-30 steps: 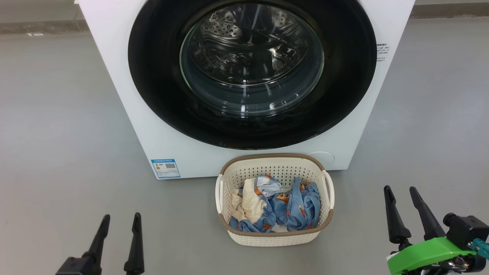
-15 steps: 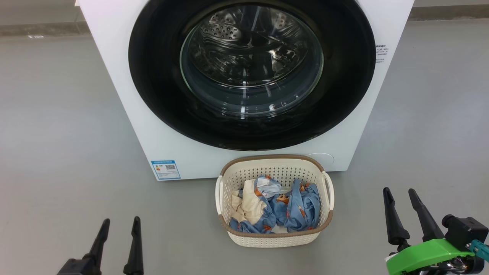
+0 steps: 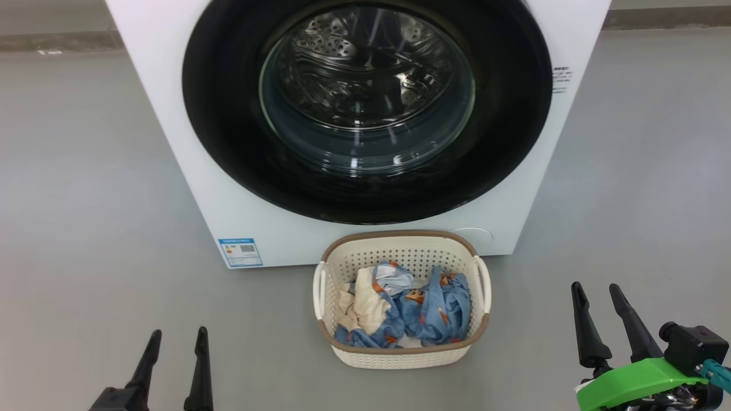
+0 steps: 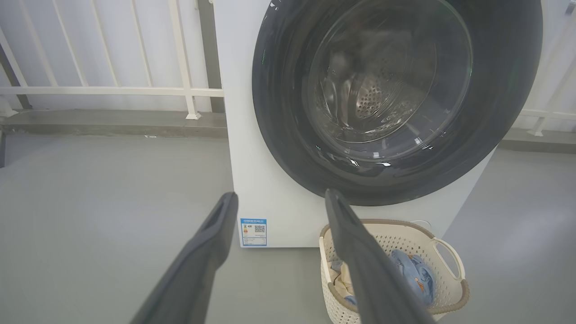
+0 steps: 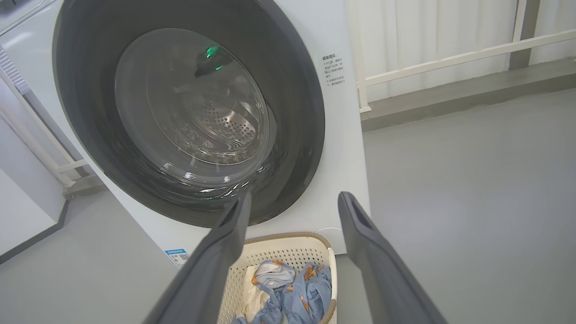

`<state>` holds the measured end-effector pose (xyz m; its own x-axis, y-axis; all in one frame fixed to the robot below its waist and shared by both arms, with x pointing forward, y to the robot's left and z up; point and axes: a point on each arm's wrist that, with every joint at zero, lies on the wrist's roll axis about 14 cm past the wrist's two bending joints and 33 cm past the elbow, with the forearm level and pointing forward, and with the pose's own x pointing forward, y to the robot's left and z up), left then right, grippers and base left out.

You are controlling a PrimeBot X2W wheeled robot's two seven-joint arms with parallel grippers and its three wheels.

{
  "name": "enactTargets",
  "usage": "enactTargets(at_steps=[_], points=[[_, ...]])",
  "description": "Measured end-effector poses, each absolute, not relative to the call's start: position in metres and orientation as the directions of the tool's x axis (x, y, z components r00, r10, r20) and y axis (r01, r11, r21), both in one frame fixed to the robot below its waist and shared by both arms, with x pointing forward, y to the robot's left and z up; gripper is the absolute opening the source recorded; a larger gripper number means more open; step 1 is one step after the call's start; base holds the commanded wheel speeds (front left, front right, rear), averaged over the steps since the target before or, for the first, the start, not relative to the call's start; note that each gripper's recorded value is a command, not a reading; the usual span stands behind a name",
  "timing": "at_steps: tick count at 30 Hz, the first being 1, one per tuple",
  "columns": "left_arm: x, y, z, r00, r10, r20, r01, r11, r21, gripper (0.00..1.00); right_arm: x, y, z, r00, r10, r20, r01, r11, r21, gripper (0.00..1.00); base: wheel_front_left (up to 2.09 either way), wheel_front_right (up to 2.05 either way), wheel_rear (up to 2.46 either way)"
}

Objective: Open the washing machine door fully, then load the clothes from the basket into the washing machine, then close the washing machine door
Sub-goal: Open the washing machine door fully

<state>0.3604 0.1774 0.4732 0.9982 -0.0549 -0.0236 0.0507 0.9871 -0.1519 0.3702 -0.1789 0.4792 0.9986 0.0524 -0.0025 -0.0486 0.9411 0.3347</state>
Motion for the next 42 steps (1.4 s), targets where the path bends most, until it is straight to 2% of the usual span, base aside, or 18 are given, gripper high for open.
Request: enactTargets(at_steps=[19,25,42], points=[[0.369,0.173,0.472,0.997,-0.070,-0.028,0.065,0.989,-0.134,1.00,0.370,-0.184,0.469,0.998,0.055,-0.036,-0.043,0.959,0.280,1.00,1.19,1.19,-2.39],[0.370,0.172,0.476,0.998,-0.061,-0.013,0.057,0.982,-0.181,1.00,0.370,-0.185,0.468,0.998,0.055,-0.040,-0.042,0.961,0.273,1.00,0.99,0.99,-1.99],[0.369,0.171,0.475,0.998,-0.062,-0.017,0.057,0.979,-0.193,1.00,0.372,-0.182,0.465,0.997,0.067,-0.049,-0.051,0.961,0.271,1.00,0.21,0.21,-0.43]])
